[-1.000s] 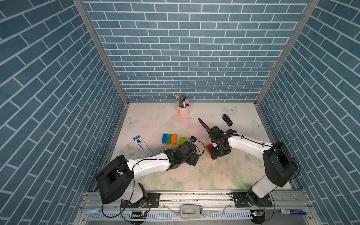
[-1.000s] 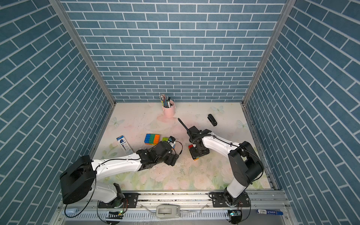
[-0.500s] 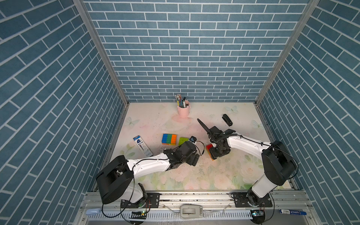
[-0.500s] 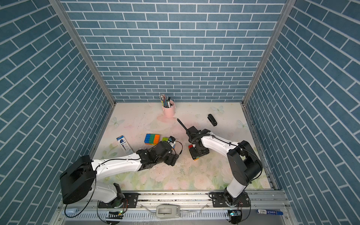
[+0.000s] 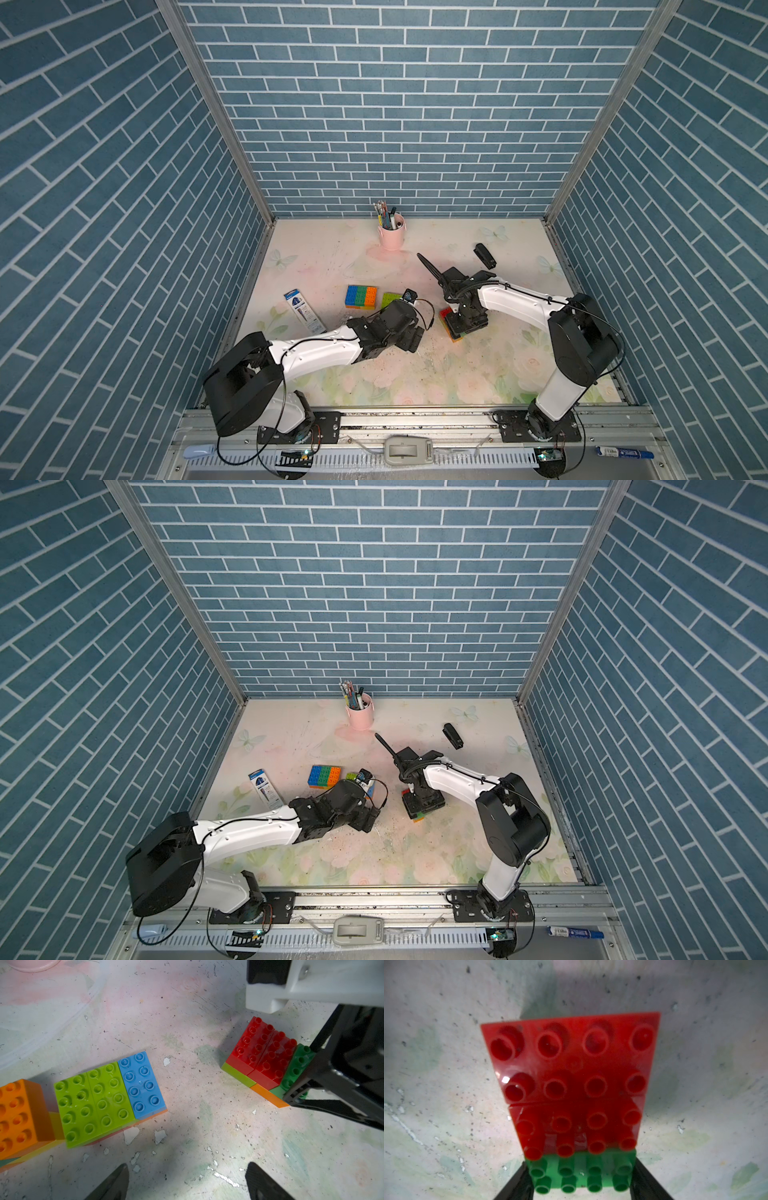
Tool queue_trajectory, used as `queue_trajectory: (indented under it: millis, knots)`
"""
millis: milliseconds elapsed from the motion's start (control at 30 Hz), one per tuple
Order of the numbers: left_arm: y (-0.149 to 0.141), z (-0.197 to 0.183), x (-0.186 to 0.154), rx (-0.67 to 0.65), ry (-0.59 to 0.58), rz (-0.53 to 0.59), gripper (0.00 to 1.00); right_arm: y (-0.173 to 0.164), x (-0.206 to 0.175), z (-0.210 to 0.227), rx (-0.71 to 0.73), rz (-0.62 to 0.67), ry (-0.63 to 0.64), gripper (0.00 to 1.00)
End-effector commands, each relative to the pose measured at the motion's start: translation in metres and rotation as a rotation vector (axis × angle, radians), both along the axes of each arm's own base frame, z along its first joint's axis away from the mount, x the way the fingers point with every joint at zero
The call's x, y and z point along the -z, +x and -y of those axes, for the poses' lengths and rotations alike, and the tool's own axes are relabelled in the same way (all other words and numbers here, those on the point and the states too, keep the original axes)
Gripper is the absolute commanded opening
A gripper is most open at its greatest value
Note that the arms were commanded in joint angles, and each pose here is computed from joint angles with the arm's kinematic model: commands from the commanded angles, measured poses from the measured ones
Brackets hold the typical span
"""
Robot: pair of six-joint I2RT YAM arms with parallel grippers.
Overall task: Assemble a rectangle with lego
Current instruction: Assemble the lego brick with the lego brick.
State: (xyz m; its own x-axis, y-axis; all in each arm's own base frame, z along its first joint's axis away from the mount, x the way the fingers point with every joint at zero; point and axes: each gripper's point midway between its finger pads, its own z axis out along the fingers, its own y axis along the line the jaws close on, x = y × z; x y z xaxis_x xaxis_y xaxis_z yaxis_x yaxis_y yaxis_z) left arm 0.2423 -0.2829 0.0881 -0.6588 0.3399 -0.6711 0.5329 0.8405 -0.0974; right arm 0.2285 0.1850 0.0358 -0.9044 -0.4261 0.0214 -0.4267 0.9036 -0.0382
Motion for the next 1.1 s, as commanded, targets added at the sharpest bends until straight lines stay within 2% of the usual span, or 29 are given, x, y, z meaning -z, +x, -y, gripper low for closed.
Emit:
queue_trajectory:
  millis: [0, 67, 200, 400, 500, 833, 900, 1067]
  knots:
    - [-0.001, -0.008, -0.002, -0.010, 0.007, 0.005, 0.89, 0.000, 0.039, 0.028, 0.015, 0.000, -0.167, 0.00]
    - [0.000, -0.009, -0.004, -0.016, 0.007, 0.011, 0.90, 0.005, 0.030, 0.022, -0.001, 0.022, -0.134, 0.01]
    - [0.002, -0.013, -0.009, -0.023, 0.002, 0.027, 0.89, 0.011, 0.018, 0.011, -0.053, 0.020, -0.095, 0.23]
    - [0.002, -0.017, -0.017, -0.029, -0.001, 0.048, 0.89, 0.014, 0.013, 0.006, -0.066, 0.015, -0.081, 0.42]
    - [0.001, -0.020, -0.018, -0.032, -0.002, 0.053, 0.90, 0.016, 0.006, 0.006, -0.068, 0.028, -0.083, 0.56]
    - [0.001, -0.022, -0.024, -0.033, -0.011, 0.068, 0.89, 0.019, -0.007, 0.001, -0.078, 0.029, -0.063, 0.86]
    - [0.001, -0.023, -0.025, -0.034, -0.010, 0.069, 0.90, 0.021, -0.011, 0.003, -0.076, 0.040, -0.072, 0.91]
    - [0.003, -0.027, -0.029, -0.045, -0.005, 0.081, 0.90, 0.031, -0.052, 0.008, -0.010, 0.154, -0.059, 0.92]
